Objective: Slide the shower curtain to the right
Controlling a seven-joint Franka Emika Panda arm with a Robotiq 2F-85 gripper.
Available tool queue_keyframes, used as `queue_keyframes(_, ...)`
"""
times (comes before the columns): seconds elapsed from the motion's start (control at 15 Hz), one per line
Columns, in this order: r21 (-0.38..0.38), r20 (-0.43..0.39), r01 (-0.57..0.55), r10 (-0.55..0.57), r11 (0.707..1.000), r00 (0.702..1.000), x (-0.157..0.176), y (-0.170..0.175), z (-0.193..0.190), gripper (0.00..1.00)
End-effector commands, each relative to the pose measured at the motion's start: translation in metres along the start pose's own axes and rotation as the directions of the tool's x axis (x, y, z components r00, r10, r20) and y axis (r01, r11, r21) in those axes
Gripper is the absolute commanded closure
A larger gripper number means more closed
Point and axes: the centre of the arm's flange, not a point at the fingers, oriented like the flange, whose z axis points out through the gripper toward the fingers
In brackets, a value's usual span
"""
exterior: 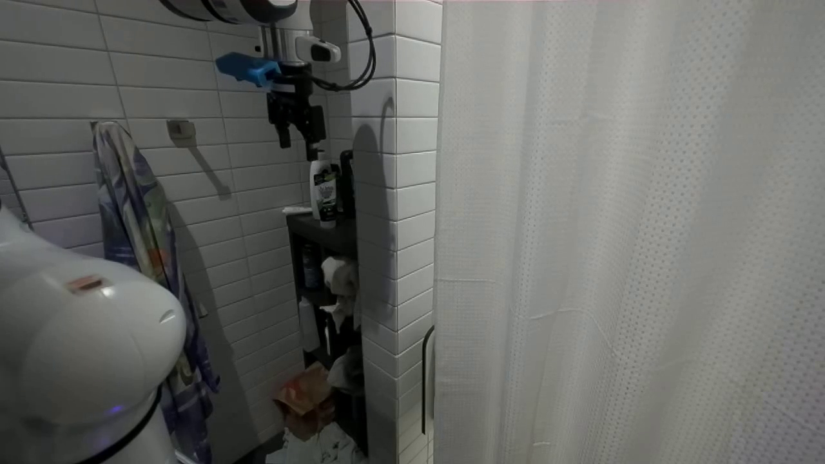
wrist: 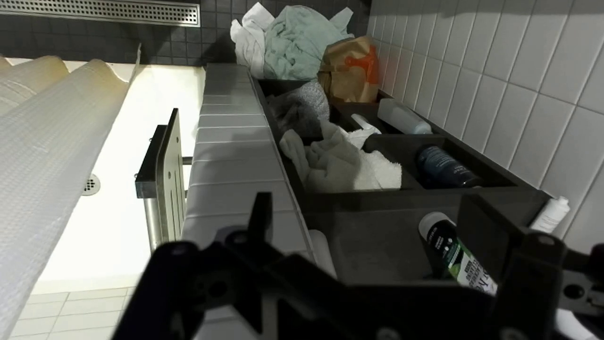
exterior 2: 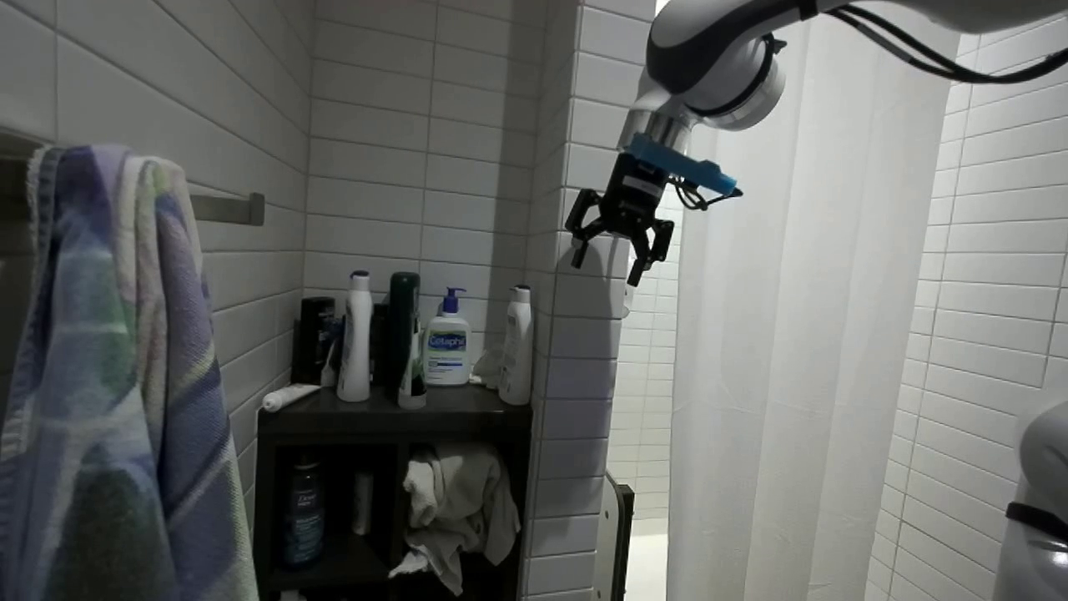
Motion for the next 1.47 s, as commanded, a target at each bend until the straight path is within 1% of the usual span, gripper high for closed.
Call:
queue_keyframes(0.0,-0.038,-0.048,-0.043,0.041,0.998,0.998,-0.015,0.007,-0.019,0.0)
queue_keyframes(0.07,-0.037,-0.048,-0.05,0.048,0.998,0.998,-0.02,0.011,-0.025,0.0)
queue_keyframes(0.2,0.002,-0.002,-0.012,0.012,1.0,1.0,-0.034,0.017,-0.038,0.0)
queue_keyframes(0.27,0.002,0.011,-0.008,0.008,1.0,1.0,-0.041,0.02,-0.045,0.0)
queue_keyframes(0.33,-0.016,0.015,-0.02,0.02,1.0,1.0,-0.047,0.024,-0.051,0.0)
queue_keyframes(0.4,-0.025,-0.005,-0.044,0.044,0.999,0.999,-0.053,0.03,-0.061,0.0)
queue_keyframes(0.47,-0.049,-0.047,-0.085,0.082,0.995,0.995,-0.058,0.035,-0.069,0.0)
queue_keyframes(0.53,-0.066,-0.125,-0.131,0.122,0.989,0.985,-0.061,0.041,-0.082,0.0)
queue_keyframes(0.6,-0.069,-0.165,-0.155,0.142,0.985,0.976,-0.064,0.046,-0.094,0.0)
queue_keyframes(0.73,-0.071,-0.254,-0.213,0.189,0.974,0.949,-0.072,0.055,-0.12,0.0)
queue_keyframes(0.93,-0.048,-0.39,-0.279,0.24,0.959,0.889,-0.085,0.061,-0.156,0.0)
queue_keyframes(1.07,-0.024,-0.478,-0.315,0.266,0.949,0.837,-0.093,0.061,-0.175,0.0)
queue_keyframes(1.2,-0.008,-0.561,-0.351,0.286,0.936,0.777,-0.098,0.061,-0.192,0.0)
queue_keyframes(1.4,0.024,-0.675,-0.401,0.311,0.916,0.669,-0.098,0.057,-0.209,0.0)
